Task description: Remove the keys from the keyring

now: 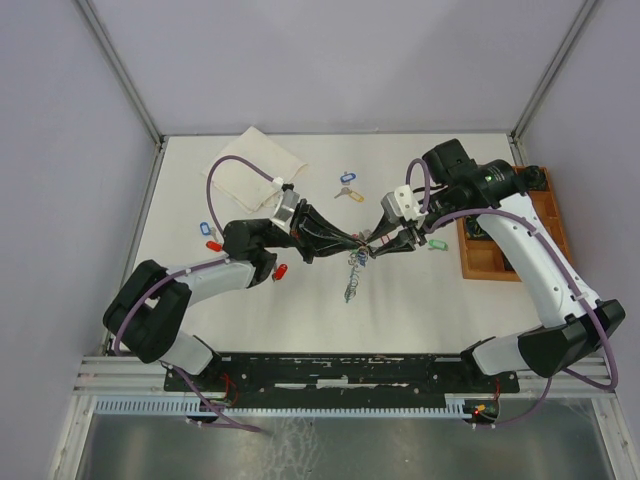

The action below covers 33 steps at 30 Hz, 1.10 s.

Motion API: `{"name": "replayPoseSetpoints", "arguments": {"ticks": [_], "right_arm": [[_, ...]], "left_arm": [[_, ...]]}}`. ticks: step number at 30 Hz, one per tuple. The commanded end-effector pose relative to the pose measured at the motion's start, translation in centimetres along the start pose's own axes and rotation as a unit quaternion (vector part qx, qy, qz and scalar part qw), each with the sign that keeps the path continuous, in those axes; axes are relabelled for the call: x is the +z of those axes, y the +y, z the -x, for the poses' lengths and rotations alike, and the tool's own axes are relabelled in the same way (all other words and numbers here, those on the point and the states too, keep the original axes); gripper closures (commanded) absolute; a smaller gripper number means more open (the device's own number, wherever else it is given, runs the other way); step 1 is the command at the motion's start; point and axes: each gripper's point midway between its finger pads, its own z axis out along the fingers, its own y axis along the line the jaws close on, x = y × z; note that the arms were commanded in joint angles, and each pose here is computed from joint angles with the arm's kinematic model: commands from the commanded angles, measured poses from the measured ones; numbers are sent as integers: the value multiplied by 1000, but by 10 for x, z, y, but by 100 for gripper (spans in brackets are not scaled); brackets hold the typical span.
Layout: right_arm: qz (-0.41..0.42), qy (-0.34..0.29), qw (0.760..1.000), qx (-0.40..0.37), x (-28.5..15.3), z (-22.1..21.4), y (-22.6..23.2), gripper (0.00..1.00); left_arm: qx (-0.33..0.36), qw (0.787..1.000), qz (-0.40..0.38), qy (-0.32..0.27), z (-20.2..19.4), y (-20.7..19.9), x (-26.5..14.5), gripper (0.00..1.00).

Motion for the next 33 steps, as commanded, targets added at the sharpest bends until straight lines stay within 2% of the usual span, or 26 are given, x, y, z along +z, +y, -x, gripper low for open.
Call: {"name": "replayPoseSetpoints", "arguments": {"ticks": [1, 17, 28, 33], "right_arm": [[-4, -25, 999, -25, -3, 23, 3, 61], [-26, 6, 999, -26, -9, 20, -6, 57], [-24, -4, 999, -43, -9, 26, -9, 57], [-10, -23, 998, -56, -9, 36, -1, 61]], "left_arm": [[75, 995, -32, -50, 34, -15, 4, 97], [67, 996, -40, -47, 33, -22, 4, 97], [65, 996, -46, -45, 33, -26, 6, 97], [65, 996, -46, -46, 34, -25, 6, 97]]}}
